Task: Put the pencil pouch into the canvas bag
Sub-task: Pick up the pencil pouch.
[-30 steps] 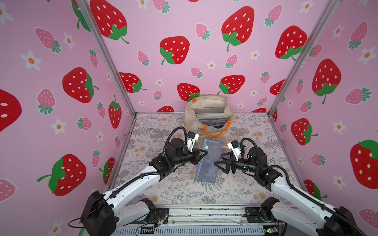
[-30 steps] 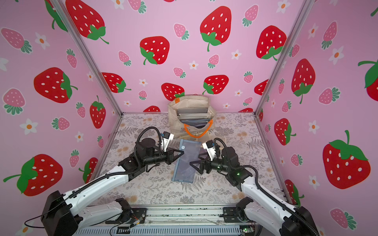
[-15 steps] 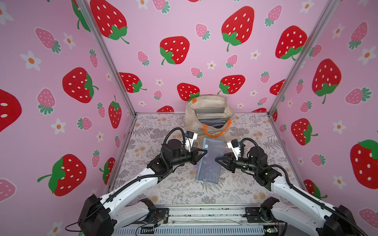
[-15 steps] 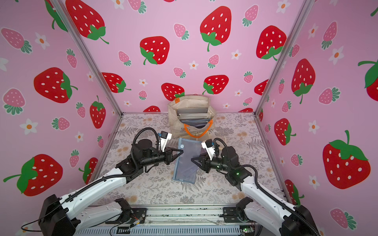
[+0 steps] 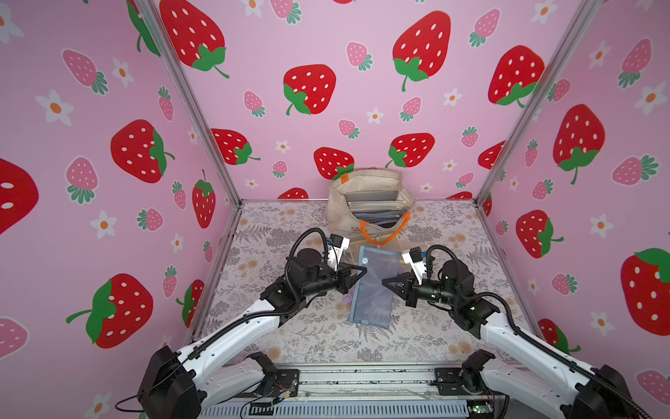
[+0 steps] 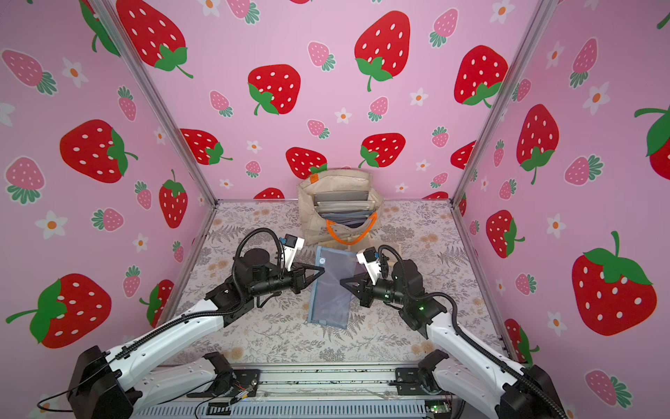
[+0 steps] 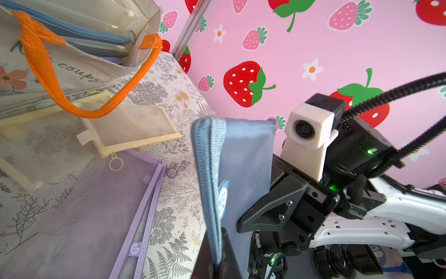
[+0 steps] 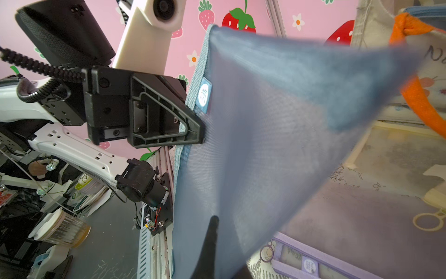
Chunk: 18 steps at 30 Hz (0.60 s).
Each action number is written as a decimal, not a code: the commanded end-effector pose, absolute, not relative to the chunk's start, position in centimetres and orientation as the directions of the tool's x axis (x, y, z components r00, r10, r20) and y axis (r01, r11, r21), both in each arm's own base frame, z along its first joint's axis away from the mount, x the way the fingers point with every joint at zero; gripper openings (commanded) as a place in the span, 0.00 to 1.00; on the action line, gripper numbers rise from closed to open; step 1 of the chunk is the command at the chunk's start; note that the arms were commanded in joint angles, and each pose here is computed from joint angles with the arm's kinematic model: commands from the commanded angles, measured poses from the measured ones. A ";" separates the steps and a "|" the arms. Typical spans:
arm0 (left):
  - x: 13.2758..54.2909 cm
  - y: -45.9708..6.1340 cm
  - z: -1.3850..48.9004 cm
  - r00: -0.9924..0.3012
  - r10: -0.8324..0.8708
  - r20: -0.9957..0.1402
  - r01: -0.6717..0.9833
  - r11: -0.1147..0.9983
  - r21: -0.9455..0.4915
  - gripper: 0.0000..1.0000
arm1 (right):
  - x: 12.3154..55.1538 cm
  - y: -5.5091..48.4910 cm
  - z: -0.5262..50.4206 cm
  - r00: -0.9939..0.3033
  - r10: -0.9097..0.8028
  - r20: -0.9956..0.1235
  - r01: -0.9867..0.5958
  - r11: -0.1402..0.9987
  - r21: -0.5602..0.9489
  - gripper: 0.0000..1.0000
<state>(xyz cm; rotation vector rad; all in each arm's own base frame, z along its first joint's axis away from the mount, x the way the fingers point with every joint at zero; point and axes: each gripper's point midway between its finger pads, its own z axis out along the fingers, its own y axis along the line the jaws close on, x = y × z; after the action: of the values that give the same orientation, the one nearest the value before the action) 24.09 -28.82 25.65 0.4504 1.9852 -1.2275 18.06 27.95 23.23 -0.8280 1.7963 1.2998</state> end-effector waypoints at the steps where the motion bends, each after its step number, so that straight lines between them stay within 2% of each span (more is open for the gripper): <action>1: 24.6 -27.6 24.4 -0.664 -0.083 -0.743 0.591 0.551 -0.590 0.34 | 19.1 27.3 24.2 -0.464 -0.113 -0.878 -0.847 0.346 0.403 0.00; 4: 25.2 -26.3 22.9 -0.686 -0.093 -0.722 0.532 0.612 -0.585 0.53 | 20.0 26.8 25.4 -0.440 -0.152 -0.885 -0.852 0.380 0.359 0.00; 8: 25.4 -24.8 21.7 -0.701 -0.115 -0.704 0.481 0.653 -0.586 0.64 | 21.7 26.2 27.3 -0.395 -0.200 -0.897 -0.857 0.431 0.281 0.00; 12: 25.5 -23.6 20.1 -0.723 -0.134 -0.678 0.431 0.680 -0.593 0.65 | 24.3 25.6 29.7 -0.308 -0.277 -0.910 -0.859 0.493 0.141 0.00; 18: 25.6 -22.5 18.2 -0.747 -0.154 -0.646 0.381 0.698 -0.606 0.65 | 30.5 24.8 36.0 -0.133 -0.393 -0.910 -0.812 0.569 -0.127 0.00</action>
<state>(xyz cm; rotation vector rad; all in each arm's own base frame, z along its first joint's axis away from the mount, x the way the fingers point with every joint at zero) 25.56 -23.05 18.63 0.2067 2.2005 -1.0007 28.51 26.18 34.83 -0.9272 1.7714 0.7018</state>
